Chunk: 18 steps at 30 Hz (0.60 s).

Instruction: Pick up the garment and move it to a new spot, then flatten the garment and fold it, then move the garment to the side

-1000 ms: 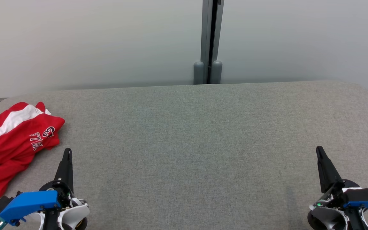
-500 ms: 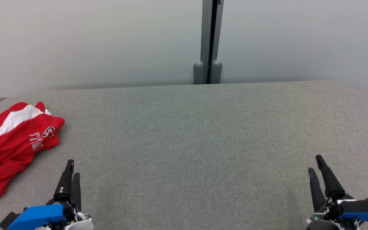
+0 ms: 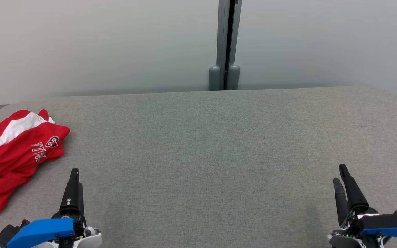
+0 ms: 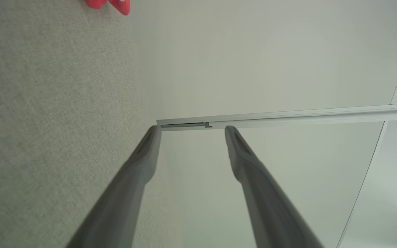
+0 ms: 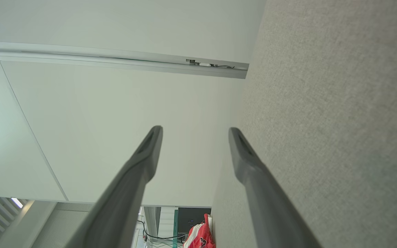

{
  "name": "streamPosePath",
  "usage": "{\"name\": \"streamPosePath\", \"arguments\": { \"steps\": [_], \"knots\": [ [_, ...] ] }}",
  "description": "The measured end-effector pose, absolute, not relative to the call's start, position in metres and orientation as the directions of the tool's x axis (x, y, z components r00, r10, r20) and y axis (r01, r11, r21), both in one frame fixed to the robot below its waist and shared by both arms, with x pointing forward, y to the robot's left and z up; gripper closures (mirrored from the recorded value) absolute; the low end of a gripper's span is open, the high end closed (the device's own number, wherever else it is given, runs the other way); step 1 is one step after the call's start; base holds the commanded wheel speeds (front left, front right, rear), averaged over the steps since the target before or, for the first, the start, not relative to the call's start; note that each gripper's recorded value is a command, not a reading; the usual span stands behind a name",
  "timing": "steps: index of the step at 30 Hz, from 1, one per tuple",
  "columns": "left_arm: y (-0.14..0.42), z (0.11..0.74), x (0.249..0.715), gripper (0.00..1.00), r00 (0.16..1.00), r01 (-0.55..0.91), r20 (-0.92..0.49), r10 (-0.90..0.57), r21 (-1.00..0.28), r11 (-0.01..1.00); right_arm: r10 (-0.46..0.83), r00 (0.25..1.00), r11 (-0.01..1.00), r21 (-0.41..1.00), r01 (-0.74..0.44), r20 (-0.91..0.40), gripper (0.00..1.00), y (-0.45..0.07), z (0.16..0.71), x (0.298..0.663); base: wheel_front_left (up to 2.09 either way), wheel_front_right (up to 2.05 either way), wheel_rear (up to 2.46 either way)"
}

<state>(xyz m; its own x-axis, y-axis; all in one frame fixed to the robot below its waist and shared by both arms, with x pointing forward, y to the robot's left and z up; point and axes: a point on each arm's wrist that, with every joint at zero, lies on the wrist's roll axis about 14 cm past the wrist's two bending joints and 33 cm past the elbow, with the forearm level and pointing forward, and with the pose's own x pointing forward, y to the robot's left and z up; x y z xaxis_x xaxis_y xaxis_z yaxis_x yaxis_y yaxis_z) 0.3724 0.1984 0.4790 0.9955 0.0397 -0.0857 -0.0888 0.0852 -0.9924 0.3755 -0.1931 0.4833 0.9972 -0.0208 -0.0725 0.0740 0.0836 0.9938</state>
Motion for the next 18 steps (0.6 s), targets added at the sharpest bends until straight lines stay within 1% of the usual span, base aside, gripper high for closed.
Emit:
{"name": "streamPosePath", "arguments": {
  "steps": [2,3,11,18],
  "knots": [
    [0.199,0.48,0.373,0.0,0.996,-0.087,-0.083,0.042,-0.991,0.097,-0.022,0.997,0.095,0.993,0.072,-0.07,0.0,-0.193,0.484,0.376,0.0,0.0,0.0],
    [0.199,0.482,0.373,0.0,0.996,-0.083,-0.078,0.046,-0.989,0.125,-0.023,0.997,0.125,0.99,0.07,-0.068,0.0,-0.192,0.485,0.375,0.0,0.0,0.0],
    [0.202,0.49,0.374,0.0,0.997,-0.066,-0.052,0.063,-0.967,0.245,-0.025,0.998,0.236,0.97,0.056,-0.052,0.0,-0.19,0.489,0.374,0.0,0.0,0.0],
    [0.2,0.498,0.376,0.0,0.997,-0.054,-0.032,0.064,-0.924,0.378,-0.026,0.999,0.329,0.944,0.038,-0.031,0.0,-0.187,0.495,0.375,0.0,0.0,0.0]
  ]
}}
